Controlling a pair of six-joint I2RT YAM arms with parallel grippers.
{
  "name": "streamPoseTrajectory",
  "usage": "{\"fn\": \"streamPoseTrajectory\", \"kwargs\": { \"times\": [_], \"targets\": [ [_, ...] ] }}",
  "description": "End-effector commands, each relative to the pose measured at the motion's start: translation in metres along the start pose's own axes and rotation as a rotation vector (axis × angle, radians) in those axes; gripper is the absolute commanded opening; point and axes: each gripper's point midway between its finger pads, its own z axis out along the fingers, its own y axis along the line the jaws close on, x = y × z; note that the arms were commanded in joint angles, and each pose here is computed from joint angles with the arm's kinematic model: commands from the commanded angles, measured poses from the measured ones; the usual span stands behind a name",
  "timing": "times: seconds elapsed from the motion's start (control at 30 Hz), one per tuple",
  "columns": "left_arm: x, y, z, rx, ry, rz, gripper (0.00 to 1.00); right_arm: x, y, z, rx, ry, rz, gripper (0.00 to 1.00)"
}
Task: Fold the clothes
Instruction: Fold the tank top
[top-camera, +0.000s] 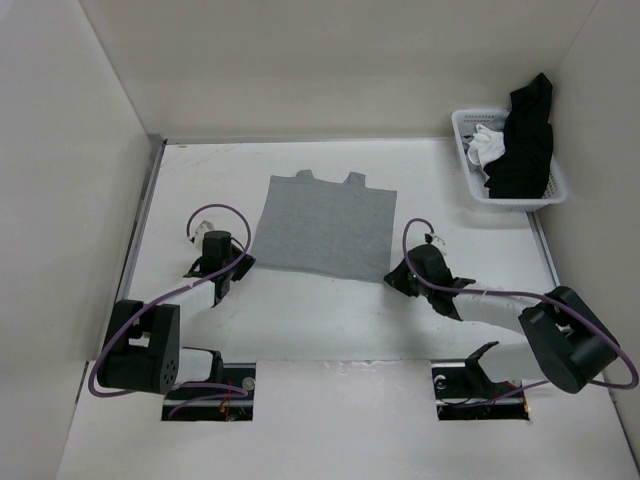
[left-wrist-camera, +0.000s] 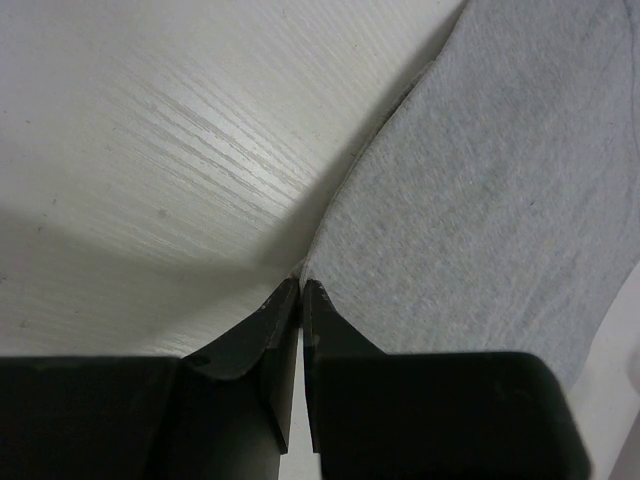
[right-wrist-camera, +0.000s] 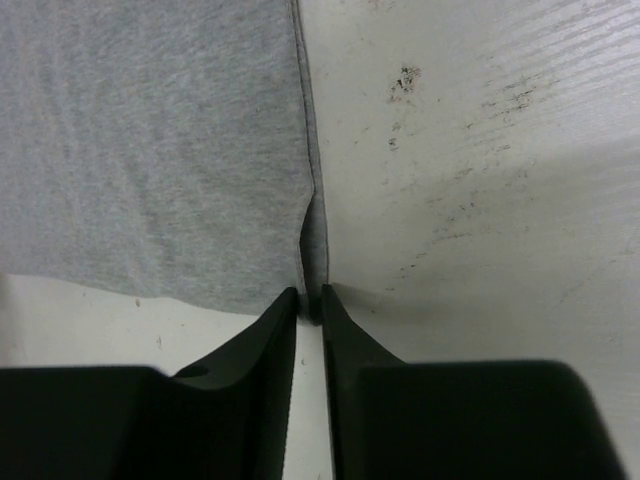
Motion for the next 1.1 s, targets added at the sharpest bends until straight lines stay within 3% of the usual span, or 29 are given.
{"fn": "streamPoseTrajectory", "kwargs": {
  "times": [0.0, 0.13, 0.3, 0.47, 0.6, 0.7, 0.87, 1.07],
  "targets": [
    [-0.003, -0.003, -0.003, 0.023, -0.02, 0.006, 0.04, 0.002, -0.001, 0.001, 0.027, 0.01, -0.009, 0.17],
    [-0.006, -0.007, -0.005, 0.039, -0.026, 0.005, 0.01, -0.008, 0.006, 0.0, 0.002, -0.031, -0.008, 0.02],
    [-0.029, -0.055, -0.044, 0.19, -0.1, 0.002, 0.0, -0.041, 0.051, -0.049, -0.144, -0.187, -0.097, 0.0],
    [-0.08, -0.125, -0.162, 0.403, -0.292, 0.028, 0.0, -0.075, 0.09, -0.161, -0.242, -0.326, -0.195, 0.0],
    [-0.122, -0.154, -0.266, 0.523, -0.468, 0.067, 0.0, -0.103, 0.112, -0.253, -0.337, -0.418, -0.217, 0.0],
    [-0.132, -0.167, -0.306, 0.588, -0.506, 0.072, 0.0, -0.119, 0.124, -0.294, -0.384, -0.451, -0.224, 0.0],
    [-0.125, -0.174, -0.281, 0.558, -0.459, 0.084, 0.0, -0.123, 0.145, -0.29, -0.382, -0.476, -0.289, 0.01],
    [-0.106, -0.152, -0.182, 0.379, -0.371, 0.094, 0.0, -0.117, 0.149, -0.192, -0.354, -0.367, -0.296, 0.02]
  ]
}}
